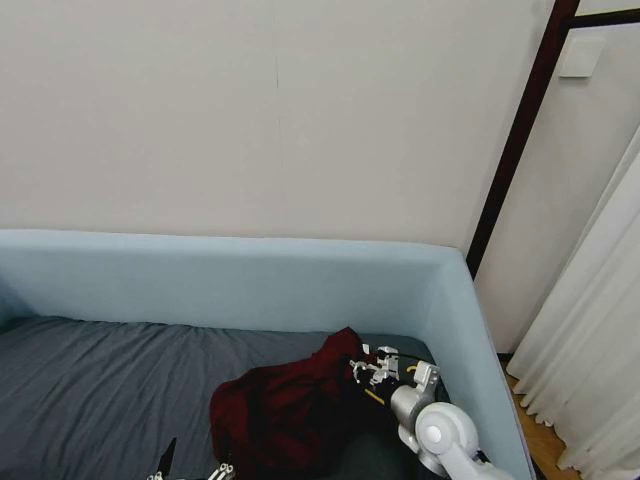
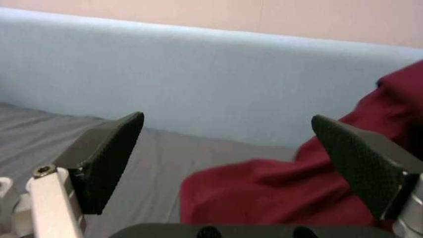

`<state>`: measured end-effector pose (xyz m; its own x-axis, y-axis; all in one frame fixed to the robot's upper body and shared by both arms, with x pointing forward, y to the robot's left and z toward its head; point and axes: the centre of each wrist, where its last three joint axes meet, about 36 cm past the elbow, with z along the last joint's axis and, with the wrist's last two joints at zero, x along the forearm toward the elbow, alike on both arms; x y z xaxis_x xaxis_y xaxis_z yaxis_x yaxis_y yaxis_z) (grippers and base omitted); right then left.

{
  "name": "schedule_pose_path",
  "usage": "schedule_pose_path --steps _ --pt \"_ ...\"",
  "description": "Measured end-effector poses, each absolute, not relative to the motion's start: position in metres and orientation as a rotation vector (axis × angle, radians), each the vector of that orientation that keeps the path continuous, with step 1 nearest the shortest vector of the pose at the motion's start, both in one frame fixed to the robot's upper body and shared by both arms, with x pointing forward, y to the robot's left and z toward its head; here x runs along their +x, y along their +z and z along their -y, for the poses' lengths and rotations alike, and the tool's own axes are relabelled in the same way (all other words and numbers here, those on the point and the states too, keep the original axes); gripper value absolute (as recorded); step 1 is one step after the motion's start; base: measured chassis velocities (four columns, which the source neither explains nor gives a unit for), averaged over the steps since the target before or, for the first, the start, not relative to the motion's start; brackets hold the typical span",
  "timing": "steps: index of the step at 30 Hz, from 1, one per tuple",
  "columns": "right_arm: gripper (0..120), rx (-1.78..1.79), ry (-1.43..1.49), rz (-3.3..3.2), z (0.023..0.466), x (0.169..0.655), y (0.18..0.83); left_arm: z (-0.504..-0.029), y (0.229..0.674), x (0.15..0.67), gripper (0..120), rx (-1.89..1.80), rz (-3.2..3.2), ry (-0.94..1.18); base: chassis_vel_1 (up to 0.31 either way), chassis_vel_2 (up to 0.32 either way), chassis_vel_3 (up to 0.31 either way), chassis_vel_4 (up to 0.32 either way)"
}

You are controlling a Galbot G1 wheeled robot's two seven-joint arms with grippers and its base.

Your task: Pick up the clothes from the sofa and hang them on the clothes hanger.

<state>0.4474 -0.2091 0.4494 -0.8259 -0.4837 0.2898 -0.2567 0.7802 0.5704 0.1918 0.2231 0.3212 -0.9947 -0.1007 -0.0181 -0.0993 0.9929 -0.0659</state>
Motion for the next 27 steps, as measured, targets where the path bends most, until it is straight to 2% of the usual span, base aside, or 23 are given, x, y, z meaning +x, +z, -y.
schedule_pose_path --steps 13,23,27 --pt "0 0.605 -0.67 2.75 0.283 0.418 0.596 -0.221 0.333 0.192 100 -0.158 -3.088 -0.107 0.0 0.0 0.0 0.0" --pt "0 0.598 -0.586 2.914 0.316 0.406 0.685 -0.216 0.337 0.19 100 -0.142 -3.079 -0.115 0.0 0.0 0.0 0.0" --pt "0 0.615 -0.553 2.934 0.314 0.404 0.701 -0.217 0.338 0.189 100 -0.145 -3.075 -0.113 0.0 0.0 0.0 0.0"
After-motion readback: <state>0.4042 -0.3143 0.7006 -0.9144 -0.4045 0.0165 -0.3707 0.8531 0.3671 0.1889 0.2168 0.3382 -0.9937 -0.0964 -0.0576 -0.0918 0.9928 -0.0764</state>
